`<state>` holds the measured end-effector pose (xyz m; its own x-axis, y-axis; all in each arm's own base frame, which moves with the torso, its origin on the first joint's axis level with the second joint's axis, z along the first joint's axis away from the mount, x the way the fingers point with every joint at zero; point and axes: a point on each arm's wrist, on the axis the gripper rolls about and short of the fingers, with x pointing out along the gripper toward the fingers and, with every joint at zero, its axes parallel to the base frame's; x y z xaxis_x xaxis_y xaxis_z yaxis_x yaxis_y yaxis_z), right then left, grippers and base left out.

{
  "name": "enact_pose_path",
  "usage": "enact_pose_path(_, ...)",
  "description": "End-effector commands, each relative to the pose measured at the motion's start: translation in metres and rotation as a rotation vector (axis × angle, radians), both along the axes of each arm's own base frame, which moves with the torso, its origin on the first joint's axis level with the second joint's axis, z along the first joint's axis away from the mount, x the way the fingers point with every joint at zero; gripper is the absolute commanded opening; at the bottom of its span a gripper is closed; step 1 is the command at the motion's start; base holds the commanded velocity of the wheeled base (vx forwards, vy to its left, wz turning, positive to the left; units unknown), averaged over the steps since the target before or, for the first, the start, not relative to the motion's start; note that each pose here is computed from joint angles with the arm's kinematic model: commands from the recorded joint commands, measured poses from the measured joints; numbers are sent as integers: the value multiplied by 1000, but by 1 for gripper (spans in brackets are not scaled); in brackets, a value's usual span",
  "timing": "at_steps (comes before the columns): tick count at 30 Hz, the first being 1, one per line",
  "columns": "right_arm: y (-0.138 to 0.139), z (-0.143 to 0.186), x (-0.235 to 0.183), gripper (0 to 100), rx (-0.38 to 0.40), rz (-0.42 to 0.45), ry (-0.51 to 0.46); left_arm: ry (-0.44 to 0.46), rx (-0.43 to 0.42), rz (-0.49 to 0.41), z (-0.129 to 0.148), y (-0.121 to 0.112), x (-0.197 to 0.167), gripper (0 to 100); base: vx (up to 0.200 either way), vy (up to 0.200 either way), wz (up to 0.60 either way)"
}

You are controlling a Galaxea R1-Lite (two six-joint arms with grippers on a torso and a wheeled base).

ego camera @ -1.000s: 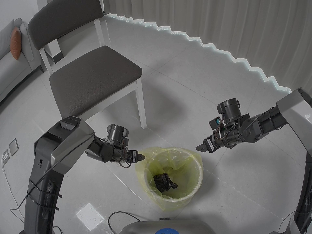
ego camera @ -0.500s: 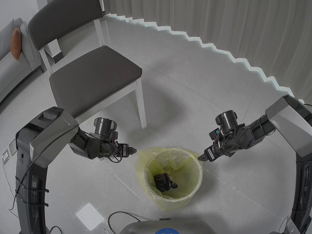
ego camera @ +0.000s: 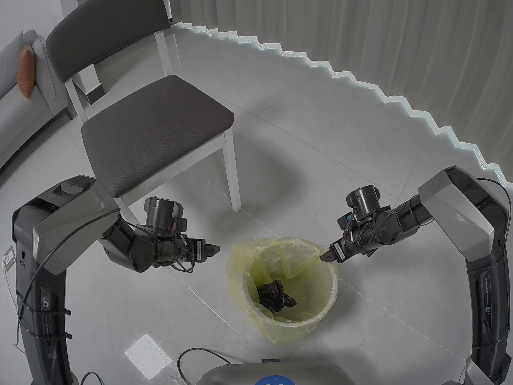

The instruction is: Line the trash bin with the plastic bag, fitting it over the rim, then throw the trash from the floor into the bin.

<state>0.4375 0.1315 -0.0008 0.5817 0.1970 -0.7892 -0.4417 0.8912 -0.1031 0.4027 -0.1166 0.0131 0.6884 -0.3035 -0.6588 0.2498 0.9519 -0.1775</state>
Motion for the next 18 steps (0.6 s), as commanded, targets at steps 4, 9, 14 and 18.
enact_pose_path(4,-6,-20,9,100,-13,-11,23,4,2,-12,-5,-5,0,100,0,0,0)
enact_pose_path(9,-6,-20,8,100,-11,-11,24,-1,2,-31,-6,-14,1,100,0,0,0)
enact_pose_path(14,-4,-6,7,100,-5,-4,8,-8,0,-32,-6,-15,3,100,0,0,0)
enact_pose_path(18,-3,7,6,100,9,5,5,-9,-1,-39,-5,-18,3,100,0,0,0)
